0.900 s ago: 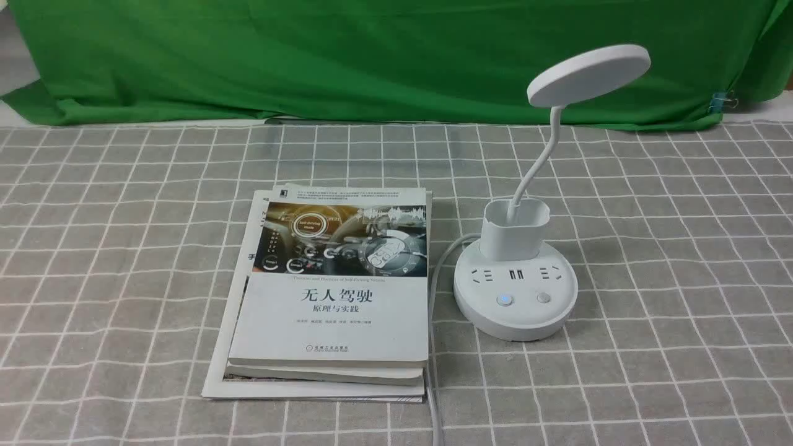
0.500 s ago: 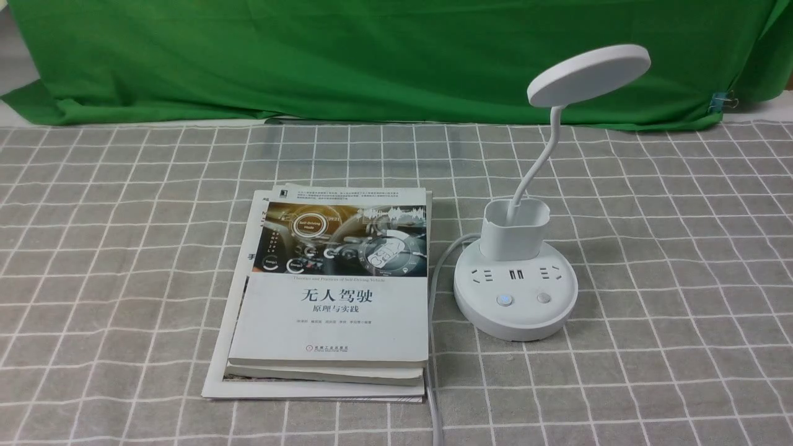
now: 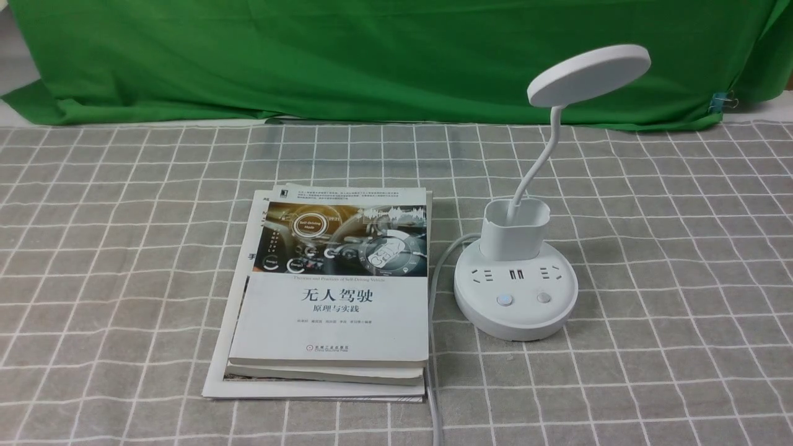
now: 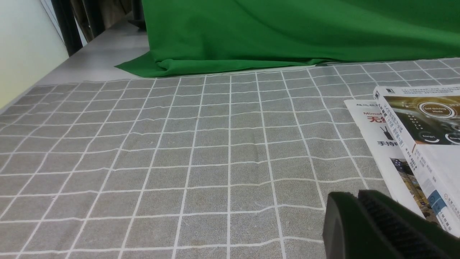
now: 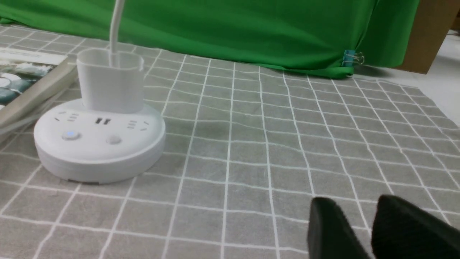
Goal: Turn on the desk lamp on the grey coffee tablecloth with your hand.
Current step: 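Press the button on the base of the white desk lamp with the right gripper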
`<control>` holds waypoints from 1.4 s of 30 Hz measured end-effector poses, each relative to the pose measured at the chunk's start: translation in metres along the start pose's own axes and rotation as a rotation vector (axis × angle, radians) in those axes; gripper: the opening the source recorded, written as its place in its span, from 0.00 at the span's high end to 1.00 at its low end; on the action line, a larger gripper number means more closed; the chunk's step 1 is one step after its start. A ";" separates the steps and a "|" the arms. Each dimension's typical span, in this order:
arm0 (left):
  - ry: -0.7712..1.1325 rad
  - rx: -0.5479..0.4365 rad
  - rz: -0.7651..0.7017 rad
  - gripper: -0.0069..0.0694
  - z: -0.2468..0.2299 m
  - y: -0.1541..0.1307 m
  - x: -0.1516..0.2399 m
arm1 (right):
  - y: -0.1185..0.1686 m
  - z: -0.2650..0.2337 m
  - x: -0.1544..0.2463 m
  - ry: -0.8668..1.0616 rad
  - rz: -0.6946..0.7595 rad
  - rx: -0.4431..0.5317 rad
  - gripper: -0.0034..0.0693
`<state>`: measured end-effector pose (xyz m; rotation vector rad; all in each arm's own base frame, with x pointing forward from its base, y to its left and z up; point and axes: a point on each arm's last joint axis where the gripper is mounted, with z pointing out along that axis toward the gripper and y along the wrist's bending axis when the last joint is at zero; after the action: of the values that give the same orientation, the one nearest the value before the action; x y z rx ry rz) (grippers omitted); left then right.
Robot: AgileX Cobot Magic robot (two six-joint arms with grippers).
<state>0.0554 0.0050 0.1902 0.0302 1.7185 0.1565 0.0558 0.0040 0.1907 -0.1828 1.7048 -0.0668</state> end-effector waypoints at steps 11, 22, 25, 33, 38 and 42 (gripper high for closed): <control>0.000 0.000 0.000 0.89 0.000 0.000 0.000 | -0.007 -0.004 -0.025 -0.298 0.707 -0.025 0.62; 0.000 0.000 0.000 0.89 0.000 0.000 0.000 | -0.002 0.003 -0.080 -0.007 0.482 -0.137 0.87; 0.000 0.000 0.000 0.89 0.000 0.000 0.000 | 0.002 0.020 -0.109 0.214 0.331 -0.205 0.90; 0.000 0.000 0.000 0.89 0.000 0.000 0.000 | 0.014 0.108 -0.125 0.718 0.155 -0.308 0.91; 0.000 0.000 0.000 0.89 0.000 0.000 0.000 | 0.029 0.163 -0.116 0.865 0.115 -0.348 0.91; 0.000 0.000 0.000 0.89 0.000 0.000 0.000 | 0.061 0.201 -0.115 0.911 0.046 -0.430 0.91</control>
<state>0.0554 0.0050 0.1902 0.0302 1.7185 0.1565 0.2641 0.0946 0.2659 -0.4847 2.6191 0.2981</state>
